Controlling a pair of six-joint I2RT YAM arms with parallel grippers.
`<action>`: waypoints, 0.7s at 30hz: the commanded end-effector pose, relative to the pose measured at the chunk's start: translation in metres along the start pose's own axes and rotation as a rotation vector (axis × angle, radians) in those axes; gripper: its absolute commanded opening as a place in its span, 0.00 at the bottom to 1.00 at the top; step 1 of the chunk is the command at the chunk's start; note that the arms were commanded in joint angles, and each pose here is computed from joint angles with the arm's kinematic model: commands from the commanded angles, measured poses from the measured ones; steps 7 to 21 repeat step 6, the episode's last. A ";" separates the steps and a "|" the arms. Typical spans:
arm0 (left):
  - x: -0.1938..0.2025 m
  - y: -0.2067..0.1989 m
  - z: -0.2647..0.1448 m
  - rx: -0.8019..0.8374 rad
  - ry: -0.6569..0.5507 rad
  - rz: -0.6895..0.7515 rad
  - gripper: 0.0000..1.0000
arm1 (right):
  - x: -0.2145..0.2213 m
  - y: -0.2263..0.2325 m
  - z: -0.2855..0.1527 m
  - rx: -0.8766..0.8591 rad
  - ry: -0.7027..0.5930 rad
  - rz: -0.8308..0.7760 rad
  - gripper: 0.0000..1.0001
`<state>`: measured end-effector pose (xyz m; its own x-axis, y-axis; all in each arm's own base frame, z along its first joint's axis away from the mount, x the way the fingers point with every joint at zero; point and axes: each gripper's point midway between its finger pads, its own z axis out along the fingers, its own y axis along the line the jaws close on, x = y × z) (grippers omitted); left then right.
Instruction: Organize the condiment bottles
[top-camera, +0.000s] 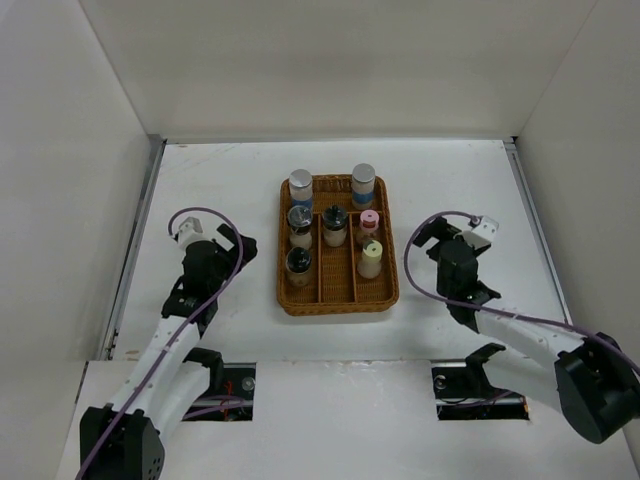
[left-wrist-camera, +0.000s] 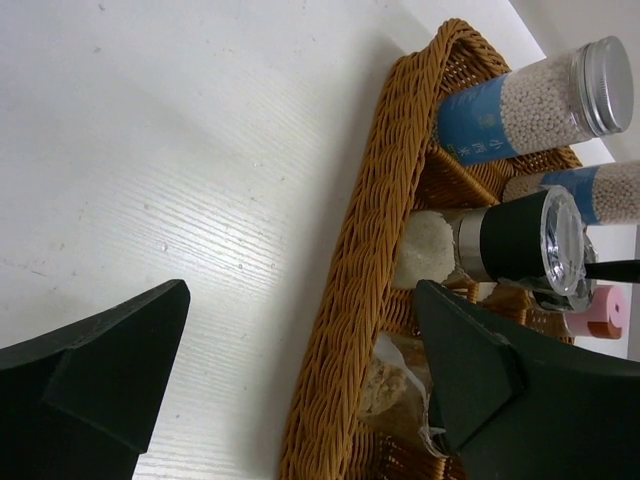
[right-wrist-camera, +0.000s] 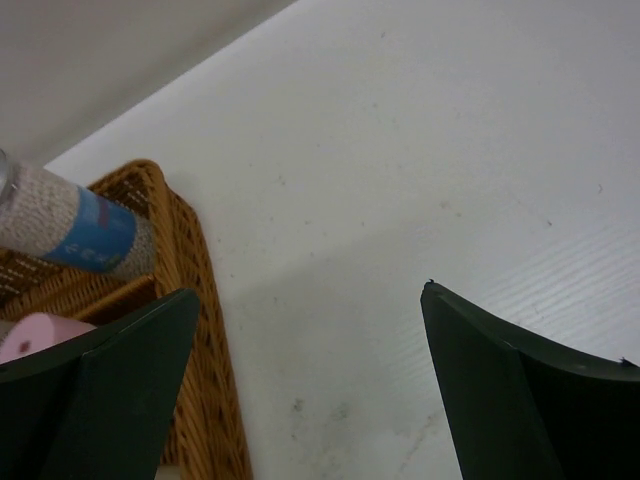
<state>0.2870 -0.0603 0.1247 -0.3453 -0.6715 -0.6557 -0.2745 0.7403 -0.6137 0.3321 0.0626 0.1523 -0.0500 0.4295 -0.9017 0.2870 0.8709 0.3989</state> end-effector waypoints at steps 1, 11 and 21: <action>-0.024 -0.021 -0.005 0.050 -0.059 -0.001 1.00 | -0.010 0.004 -0.003 -0.022 -0.076 0.101 1.00; -0.032 -0.025 -0.003 0.040 -0.067 0.023 1.00 | -0.004 0.023 -0.003 -0.067 -0.052 0.080 1.00; -0.032 -0.025 -0.003 0.040 -0.067 0.023 1.00 | -0.004 0.023 -0.003 -0.067 -0.052 0.080 1.00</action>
